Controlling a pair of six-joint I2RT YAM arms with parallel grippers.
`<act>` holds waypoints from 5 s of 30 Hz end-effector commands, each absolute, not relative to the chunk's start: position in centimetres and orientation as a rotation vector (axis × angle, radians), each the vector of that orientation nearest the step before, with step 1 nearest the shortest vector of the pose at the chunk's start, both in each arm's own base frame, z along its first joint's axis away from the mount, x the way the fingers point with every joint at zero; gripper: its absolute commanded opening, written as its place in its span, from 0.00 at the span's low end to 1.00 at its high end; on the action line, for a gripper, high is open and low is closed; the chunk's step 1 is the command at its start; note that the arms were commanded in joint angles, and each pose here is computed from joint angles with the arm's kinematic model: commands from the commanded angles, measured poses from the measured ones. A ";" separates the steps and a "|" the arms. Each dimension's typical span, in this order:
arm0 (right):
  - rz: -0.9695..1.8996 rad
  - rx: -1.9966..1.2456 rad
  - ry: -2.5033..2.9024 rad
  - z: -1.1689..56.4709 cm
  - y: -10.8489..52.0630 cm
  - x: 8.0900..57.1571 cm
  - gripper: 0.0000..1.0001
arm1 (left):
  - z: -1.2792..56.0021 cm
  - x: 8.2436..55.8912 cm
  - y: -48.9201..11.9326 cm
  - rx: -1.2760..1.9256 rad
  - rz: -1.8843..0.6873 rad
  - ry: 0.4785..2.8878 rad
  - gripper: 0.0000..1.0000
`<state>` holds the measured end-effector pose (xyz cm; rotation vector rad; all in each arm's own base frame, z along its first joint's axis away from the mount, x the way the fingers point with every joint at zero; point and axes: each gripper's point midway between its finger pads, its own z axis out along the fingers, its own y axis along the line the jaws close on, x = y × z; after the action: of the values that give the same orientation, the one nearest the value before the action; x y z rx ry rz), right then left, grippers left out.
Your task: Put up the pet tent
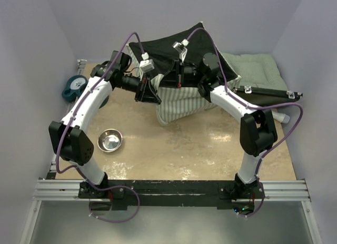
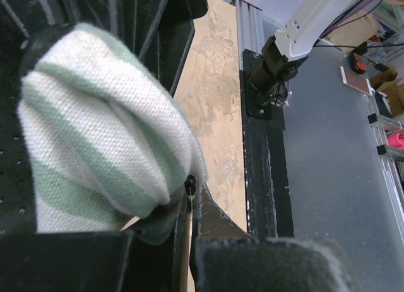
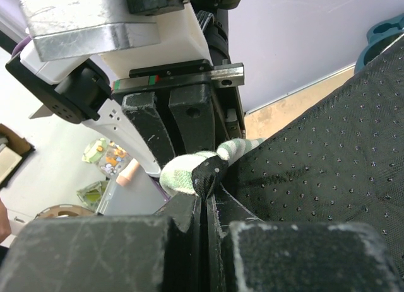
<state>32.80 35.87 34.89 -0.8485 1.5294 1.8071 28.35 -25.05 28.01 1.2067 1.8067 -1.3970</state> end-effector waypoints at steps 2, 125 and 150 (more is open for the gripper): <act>1.706 -0.804 1.281 42.4 34.7 32.2 0.00 | 22.1 27.2 -24.4 1.156 -1.358 2.171 0.00; 1.468 -1.017 1.321 38.7 34.2 32.3 0.00 | 33.2 30.7 -25.4 0.847 -1.320 1.401 0.03; 1.285 -1.035 1.322 39.6 32.3 34.1 0.26 | 30.8 31.0 -25.4 0.853 -1.331 1.517 0.00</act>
<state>34.84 32.67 36.36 -1.0216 1.4012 1.3377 31.61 -25.41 27.80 0.8035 1.6763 -1.3782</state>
